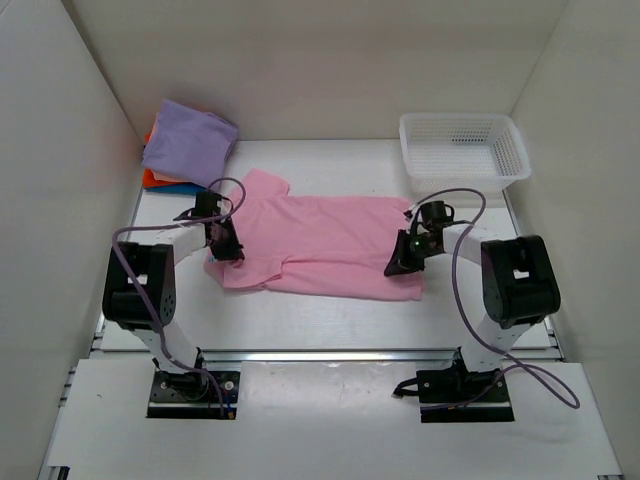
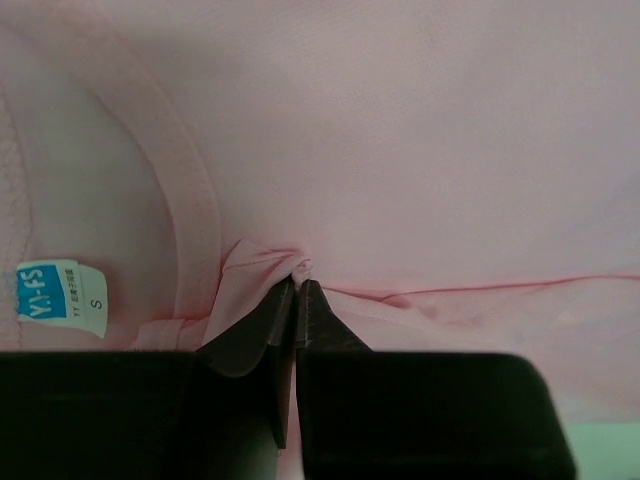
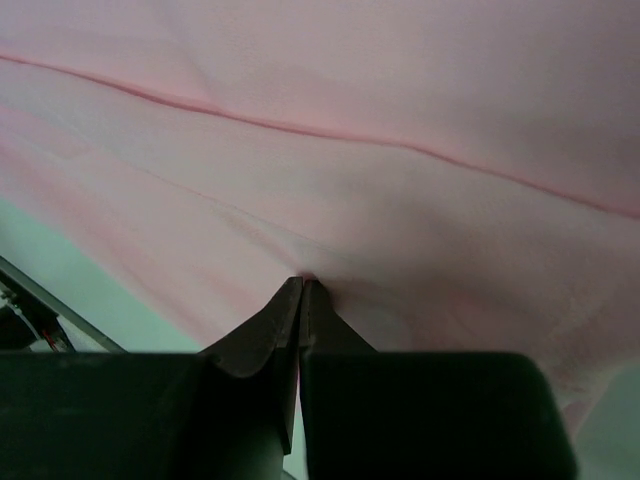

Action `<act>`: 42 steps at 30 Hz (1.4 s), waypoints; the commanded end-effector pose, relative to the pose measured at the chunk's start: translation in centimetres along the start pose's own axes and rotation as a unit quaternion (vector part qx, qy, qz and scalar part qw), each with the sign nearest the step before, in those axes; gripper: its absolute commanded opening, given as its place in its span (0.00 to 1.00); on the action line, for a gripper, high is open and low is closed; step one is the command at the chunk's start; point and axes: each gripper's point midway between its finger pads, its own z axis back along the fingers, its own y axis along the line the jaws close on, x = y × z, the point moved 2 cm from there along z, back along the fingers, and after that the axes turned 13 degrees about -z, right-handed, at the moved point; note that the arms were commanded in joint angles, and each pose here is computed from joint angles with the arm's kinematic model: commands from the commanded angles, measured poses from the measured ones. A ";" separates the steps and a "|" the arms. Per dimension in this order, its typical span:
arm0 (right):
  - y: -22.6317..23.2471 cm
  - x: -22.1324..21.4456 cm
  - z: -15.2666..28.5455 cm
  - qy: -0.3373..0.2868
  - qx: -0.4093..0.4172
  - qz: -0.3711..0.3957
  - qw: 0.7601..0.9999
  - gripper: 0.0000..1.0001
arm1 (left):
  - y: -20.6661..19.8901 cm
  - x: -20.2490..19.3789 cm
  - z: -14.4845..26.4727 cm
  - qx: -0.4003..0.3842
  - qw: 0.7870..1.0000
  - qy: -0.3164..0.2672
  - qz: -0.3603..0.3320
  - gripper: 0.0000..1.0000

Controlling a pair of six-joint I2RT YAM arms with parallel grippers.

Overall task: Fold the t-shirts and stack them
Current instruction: Fold the flattened tshirt in 1/3 of the way, then grap the side of the flattened tshirt furthest away from the robot with both arms

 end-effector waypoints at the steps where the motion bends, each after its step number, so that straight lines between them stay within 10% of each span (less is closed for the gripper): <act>1: -2.8 -2.6 2.0 0.021 -0.046 -0.008 0.999 0.01 | 0.6 -5.1 2.8 0.023 0.996 0.069 -0.044 0.11; 15: -2.2 -3.1 6.5 -0.018 -0.044 0.037 0.998 0.12 | -1.8 -0.8 12.7 -0.023 0.992 -0.102 -0.069 0.51; 17: -0.9 -1.0 7.4 -0.056 -0.039 0.053 0.996 0.22 | -2.3 1.5 13.5 -0.022 0.985 -0.146 -0.091 0.69; 23: 2.1 4.3 8.2 -0.174 -0.020 0.066 0.982 0.61 | -2.1 7.0 10.2 -0.034 0.973 -0.200 -0.108 0.79; 42: 0.8 14.3 4.1 -0.239 -0.052 0.021 0.969 0.63 | 2.1 15.9 -2.6 0.092 0.973 -0.161 -0.136 0.74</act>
